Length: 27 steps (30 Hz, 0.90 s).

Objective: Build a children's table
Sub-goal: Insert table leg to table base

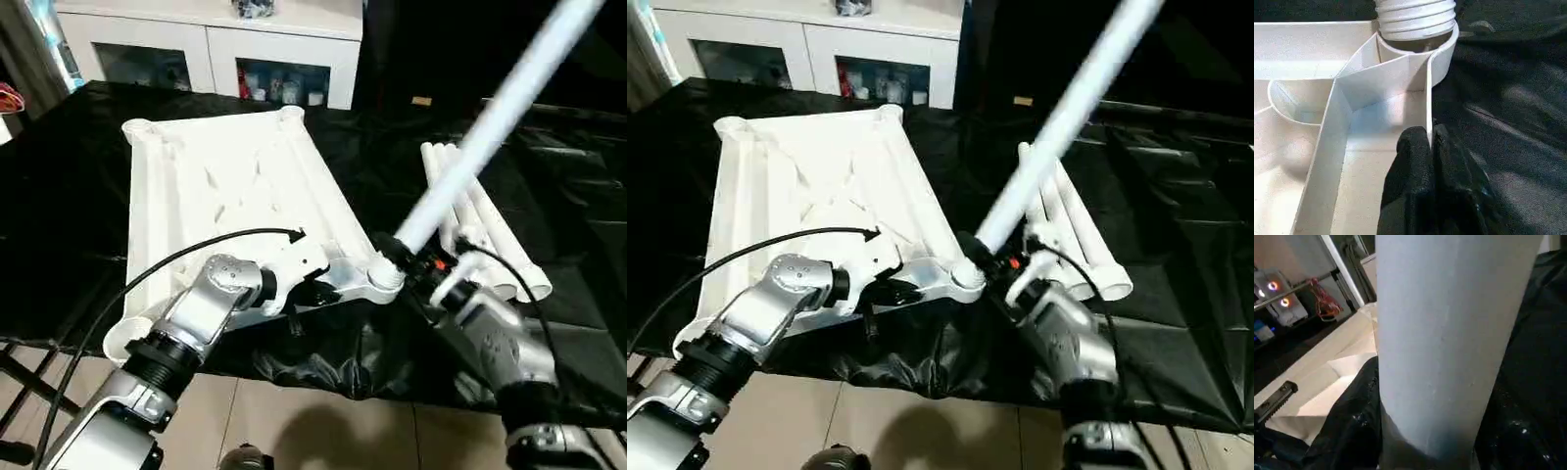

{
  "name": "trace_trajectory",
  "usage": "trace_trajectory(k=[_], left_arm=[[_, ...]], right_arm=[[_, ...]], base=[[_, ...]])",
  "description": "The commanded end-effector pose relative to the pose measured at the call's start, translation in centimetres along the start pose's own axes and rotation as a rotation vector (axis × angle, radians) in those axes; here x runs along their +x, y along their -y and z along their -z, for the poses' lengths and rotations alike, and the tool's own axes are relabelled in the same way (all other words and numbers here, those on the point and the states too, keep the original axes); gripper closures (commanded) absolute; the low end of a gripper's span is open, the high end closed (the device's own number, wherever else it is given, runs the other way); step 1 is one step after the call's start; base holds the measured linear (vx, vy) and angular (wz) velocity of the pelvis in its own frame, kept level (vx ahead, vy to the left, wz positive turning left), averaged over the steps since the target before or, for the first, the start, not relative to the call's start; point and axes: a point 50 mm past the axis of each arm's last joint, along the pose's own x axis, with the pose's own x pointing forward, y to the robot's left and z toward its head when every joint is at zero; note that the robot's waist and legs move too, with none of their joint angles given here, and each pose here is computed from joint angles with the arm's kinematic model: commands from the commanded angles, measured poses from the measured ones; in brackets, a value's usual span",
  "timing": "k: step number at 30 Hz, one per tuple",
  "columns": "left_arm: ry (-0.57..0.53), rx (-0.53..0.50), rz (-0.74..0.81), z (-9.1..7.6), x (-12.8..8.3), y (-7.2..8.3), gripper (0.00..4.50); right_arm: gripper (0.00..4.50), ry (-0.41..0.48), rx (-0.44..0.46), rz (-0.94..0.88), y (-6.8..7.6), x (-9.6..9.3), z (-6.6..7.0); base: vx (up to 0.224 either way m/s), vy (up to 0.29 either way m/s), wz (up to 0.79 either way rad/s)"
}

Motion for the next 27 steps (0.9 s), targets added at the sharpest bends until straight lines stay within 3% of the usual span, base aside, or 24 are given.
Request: trace_trajectory(k=[1, 12, 19, 21, 27], left_arm=[[0.064, 0.039, -0.052, -1.7, -0.4, -1.0, 4.50], [0.063, 0.045, -0.070, -1.7, -0.5, -1.3, 4.50], [0.060, 0.056, -0.062, -1.7, -0.4, -1.3, 4.50], [0.054, 0.064, -0.050, -1.6, -0.4, -1.2, 4.50], [0.044, 0.075, -0.031, -1.6, -0.5, -1.2, 4.50]], right_arm=[[2.57, -0.064, 0.029, 0.059, 0.8, -1.6, 1.8], [2.57, -0.115, -0.126, 0.015, 0.5, -2.2, 0.9], [2.57, -0.228, -0.245, -0.035, 0.1, -1.8, 0.4], [2.57, -0.305, -0.304, -0.073, -0.2, -1.2, 0.3], [2.57, -0.425, -0.362, -0.179, -0.8, -0.5, 0.4]], base=[[0.000, 0.000, 0.00], [0.000, 0.000, 0.00], [0.000, 0.000, 0.00], [0.000, 0.000, 0.00], [0.000, 0.000, 0.00]])
